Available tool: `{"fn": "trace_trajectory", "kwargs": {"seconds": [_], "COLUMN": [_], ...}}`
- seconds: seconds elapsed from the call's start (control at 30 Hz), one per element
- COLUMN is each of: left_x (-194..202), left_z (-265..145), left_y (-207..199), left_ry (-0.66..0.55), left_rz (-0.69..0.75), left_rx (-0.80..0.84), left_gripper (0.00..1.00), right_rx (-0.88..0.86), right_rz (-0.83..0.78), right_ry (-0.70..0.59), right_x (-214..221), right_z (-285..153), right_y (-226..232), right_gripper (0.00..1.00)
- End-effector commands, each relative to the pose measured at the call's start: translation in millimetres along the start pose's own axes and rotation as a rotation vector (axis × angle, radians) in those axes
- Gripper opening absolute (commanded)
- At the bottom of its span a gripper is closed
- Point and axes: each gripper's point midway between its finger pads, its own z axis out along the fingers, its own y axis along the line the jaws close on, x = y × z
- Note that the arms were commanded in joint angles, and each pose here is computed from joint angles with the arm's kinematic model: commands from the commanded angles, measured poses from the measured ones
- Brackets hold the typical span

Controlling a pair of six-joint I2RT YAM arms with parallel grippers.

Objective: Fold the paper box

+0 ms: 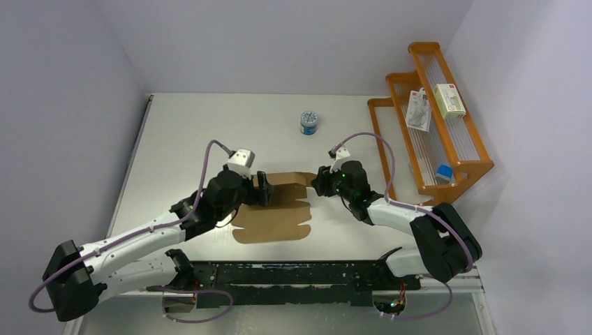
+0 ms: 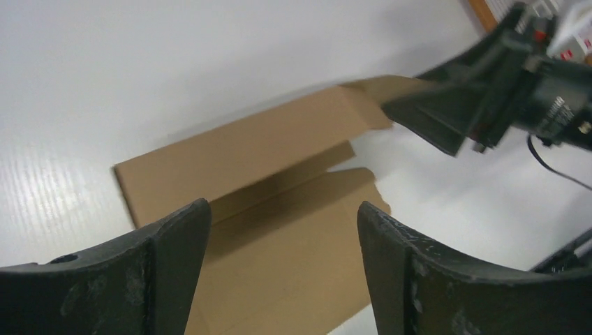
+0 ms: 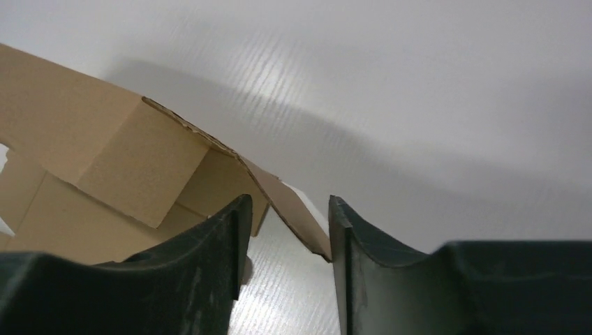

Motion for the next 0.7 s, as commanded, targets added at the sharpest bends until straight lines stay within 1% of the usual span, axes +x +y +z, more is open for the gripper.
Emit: {"fn": "trace_trajectory", "kwargs": {"seconds": [0.0,0.2,0.23,0.33,0.47,0.67], "left_x": [5,37,42,56,70,64], "left_z": [-5,-6,-5,-4,10,26], "left_y": [-22,-60,-65,-77,-82,-78], "left_ry": [0.003,0.054,0.060,0.075,0.089,0.059], "left_rz": [0.077,0.196,0.212,0.257,0.274,0.349], "left_rx": [0.042,0.126,0.128,0.131,0.100,0.023], "left_gripper": [0.80,0.79,0.79,0.79,0.80,0.83], "right_rx": [-0.101,-0.156,-0.158,-0.164,-0.174,-0.164], "right_rz": [-0.020,0.028,0.032,0.042,0.055,0.024], "right_ry": [-0.043,-0.042,-0.042,-0.034,0.000,0.047], "right_x": [-15,-15,-16,-19,-17,-13], "right_z": [7,1,0,-8,-15,-26], "right_y": [17,33,35,42,50,55], "right_gripper": [0.43,0.15,0.13,0.09,0.09,0.08]}}
